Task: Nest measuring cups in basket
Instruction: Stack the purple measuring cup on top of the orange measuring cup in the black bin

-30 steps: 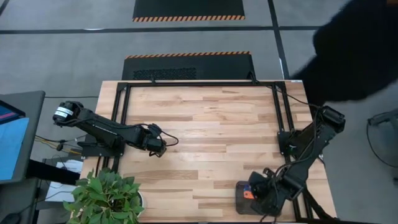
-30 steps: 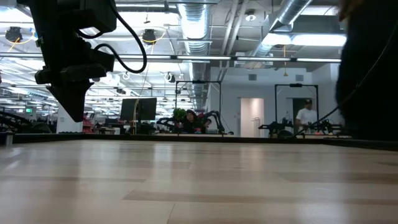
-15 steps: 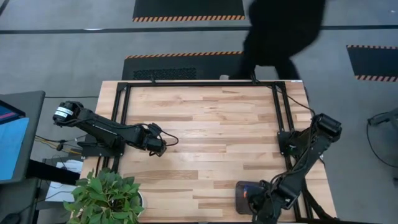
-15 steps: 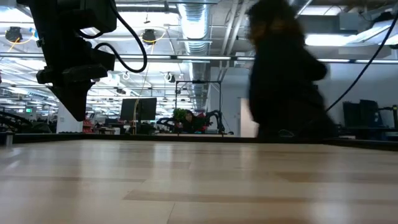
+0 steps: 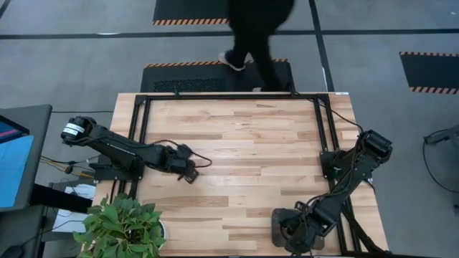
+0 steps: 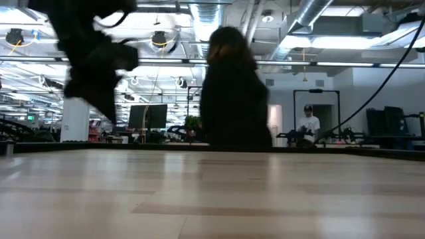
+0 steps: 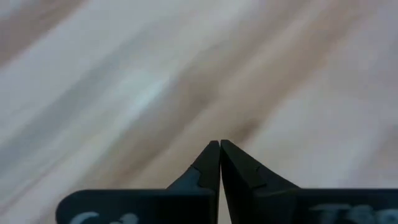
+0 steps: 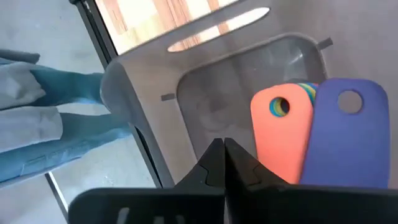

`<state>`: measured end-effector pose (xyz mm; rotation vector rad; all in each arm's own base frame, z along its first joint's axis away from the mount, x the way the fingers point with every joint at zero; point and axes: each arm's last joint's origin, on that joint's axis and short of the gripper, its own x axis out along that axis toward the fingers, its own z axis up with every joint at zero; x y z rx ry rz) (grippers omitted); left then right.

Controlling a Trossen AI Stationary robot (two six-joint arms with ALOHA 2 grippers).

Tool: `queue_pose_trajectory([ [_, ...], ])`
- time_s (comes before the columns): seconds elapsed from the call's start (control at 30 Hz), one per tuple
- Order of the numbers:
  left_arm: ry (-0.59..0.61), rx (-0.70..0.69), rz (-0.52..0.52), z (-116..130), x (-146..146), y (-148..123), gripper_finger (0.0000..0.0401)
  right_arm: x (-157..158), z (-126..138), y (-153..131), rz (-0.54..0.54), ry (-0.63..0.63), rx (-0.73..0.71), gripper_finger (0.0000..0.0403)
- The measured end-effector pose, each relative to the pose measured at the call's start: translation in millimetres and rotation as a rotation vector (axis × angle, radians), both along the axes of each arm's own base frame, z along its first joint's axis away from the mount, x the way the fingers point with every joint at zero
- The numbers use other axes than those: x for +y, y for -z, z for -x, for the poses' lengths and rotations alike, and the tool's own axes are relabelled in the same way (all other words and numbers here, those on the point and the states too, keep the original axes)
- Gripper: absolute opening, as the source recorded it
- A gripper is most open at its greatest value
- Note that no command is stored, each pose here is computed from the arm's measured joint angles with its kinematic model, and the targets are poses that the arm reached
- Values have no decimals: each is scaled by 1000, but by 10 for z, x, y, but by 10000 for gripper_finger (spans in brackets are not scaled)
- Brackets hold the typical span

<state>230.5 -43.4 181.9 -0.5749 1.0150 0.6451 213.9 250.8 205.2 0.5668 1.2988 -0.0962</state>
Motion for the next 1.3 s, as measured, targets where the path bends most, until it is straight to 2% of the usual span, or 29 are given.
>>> queue_pose_trajectory([
  [0.1, 101, -185, 8, -264, -45, 2, 0, 0, 2, 0, -2, -3, 5, 19],
  [0.17, 141, -260, 35, -454, -35, 20, 0, 2, 1, 0, -5, -3, 5, 20],
  [0.3, 227, -256, 45, -886, 7, 111, 0, 8, -3, -3, -13, -3, 1, 13],
  [0.5, 448, -272, 4, -1757, -60, 171, 0, 17, -11, -9, -24, -4, -7, 13],
  [0.6, 540, -324, -5, -2164, -161, 170, 0, 20, -13, -11, -27, -3, -10, 20],
  [0.8, 669, -402, 59, -2727, -390, 176, 0, 17, -11, -9, -24, -3, -8, 11],
  [0.9, 736, -428, 124, -2895, -545, 174, 0, 15, -9, -8, -22, -1, -5, 8],
  [1.07, 781, -401, 151, -2963, -753, 274, 0, 14, -1, -6, -19, 6, 2, 19],
  [1.3, 777, -423, 147, -2978, -758, 252, 0, -45, 48, 54, 37, 6, 48, 10],
])
